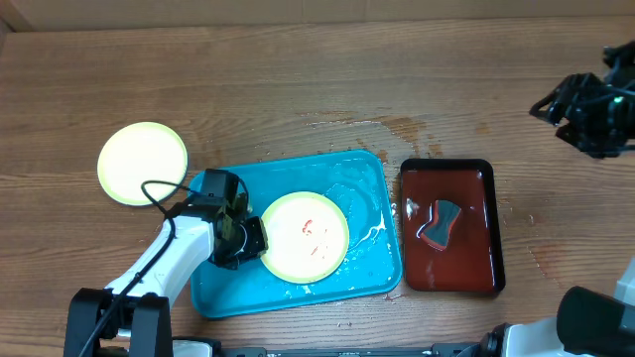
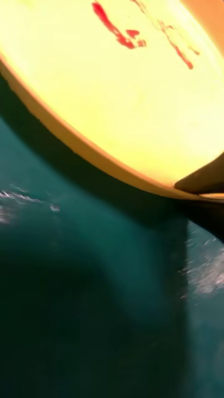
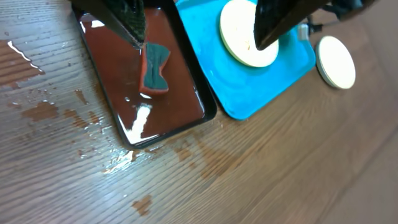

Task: Clean dirty plates on tray and stack at the side
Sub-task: 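Grasp the lower yellow plate rim and slide it toward the tray center, then lower the right gripper into the dark tray and grasp the sponge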

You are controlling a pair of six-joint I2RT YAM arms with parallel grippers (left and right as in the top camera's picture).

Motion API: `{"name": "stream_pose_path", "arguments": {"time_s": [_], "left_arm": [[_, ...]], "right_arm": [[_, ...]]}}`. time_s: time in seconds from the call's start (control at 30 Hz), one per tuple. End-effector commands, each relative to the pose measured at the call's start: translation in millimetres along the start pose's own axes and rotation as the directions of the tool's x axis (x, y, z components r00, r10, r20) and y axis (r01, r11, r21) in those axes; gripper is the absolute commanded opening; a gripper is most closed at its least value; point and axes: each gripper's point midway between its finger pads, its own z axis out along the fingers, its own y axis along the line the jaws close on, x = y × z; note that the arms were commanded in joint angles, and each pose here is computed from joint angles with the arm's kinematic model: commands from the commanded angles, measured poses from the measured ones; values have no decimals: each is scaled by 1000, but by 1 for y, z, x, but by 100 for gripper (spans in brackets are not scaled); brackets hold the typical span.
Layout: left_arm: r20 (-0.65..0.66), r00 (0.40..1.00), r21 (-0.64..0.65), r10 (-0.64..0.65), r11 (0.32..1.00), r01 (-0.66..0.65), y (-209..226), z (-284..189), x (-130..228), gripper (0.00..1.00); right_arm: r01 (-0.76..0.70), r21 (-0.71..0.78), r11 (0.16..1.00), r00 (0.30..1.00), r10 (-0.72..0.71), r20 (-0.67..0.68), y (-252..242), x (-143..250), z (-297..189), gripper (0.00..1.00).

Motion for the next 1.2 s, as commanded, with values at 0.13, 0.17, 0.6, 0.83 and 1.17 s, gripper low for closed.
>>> {"name": "stream_pose_path", "arguments": {"time_s": [0.13,0.17,0.6,0.83,1.17], "left_arm": [[103,960,-178,259,955,-238,23,-4,-32,4],[109,961,-180,254,956,-232,22,-5,-34,4],[128,985,-193,117,977,-91,21,-19,-41,4],[124,985,-167,117,981,-95,16,-18,-40,4],[122,985,-161,121,982,-100,15,-18,-40,4]], "right_arm": [[100,8,995,995,-99,-23,24,16,4,48],[90,30,995,996,-89,-29,23,18,5,48],[-4,233,972,979,51,-198,-5,60,66,26],[-25,321,947,928,141,-345,-35,110,125,52],[-93,323,942,873,233,-429,-70,167,195,57]]}}
